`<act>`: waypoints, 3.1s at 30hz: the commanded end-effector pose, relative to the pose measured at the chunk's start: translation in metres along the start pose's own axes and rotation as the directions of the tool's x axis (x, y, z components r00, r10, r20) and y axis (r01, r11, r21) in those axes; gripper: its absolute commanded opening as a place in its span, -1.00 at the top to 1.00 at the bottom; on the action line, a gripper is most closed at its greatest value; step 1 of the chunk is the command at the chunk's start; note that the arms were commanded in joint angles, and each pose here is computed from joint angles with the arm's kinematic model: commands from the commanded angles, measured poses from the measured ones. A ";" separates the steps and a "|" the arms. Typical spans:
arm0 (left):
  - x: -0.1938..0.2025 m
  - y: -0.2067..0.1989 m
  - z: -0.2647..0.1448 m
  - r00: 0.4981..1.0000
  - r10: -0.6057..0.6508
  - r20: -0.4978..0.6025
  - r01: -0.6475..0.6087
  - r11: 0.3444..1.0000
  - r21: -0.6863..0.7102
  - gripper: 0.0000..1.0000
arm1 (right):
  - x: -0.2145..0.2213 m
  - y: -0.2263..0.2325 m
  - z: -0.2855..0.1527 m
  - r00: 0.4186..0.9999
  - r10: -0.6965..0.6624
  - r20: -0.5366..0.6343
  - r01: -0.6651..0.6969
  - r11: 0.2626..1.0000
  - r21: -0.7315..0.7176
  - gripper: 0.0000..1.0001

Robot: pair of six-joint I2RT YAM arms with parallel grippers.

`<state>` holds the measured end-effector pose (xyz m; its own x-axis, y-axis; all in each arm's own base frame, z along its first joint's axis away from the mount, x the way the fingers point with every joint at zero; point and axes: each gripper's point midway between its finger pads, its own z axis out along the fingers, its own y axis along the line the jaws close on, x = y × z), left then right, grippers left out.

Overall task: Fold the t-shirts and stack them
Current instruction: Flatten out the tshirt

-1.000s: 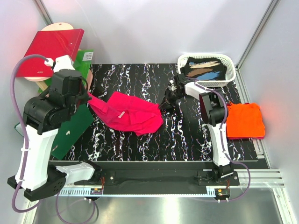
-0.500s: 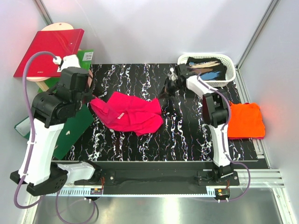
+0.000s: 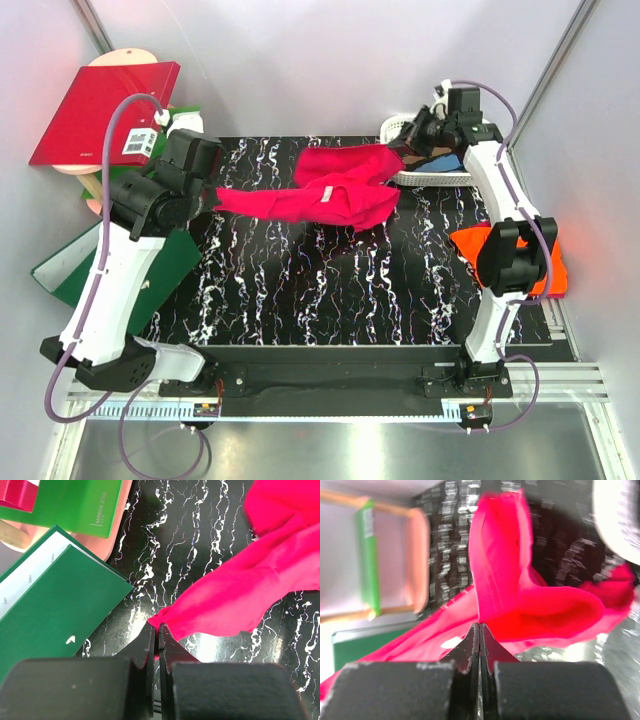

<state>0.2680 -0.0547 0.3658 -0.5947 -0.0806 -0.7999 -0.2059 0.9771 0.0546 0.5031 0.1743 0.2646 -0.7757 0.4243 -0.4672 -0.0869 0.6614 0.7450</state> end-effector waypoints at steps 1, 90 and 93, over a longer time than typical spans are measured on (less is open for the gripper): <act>-0.019 0.014 -0.013 0.997 -0.030 0.070 0.031 0.999 -0.013 1.00 | 0.010 -0.015 -0.005 1.000 -0.001 0.016 -0.001 0.996 0.087 1.00; 0.004 -0.044 0.177 0.972 -0.040 -0.233 0.061 0.994 0.085 1.00 | 0.152 -0.216 -0.026 0.930 0.260 -0.261 -0.032 0.762 0.647 -0.61; 0.004 -0.043 0.178 0.971 -0.042 -0.237 0.064 0.994 0.085 1.00 | 0.161 -0.222 -0.029 0.915 0.289 -0.283 -0.029 0.746 0.666 -0.60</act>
<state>0.4038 -0.0626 0.2486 -0.7737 -0.1610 -0.6128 -0.1839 0.9826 -0.0260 0.3831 0.0784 0.0365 -0.9104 0.3970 -0.1166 0.3569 0.8960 0.2642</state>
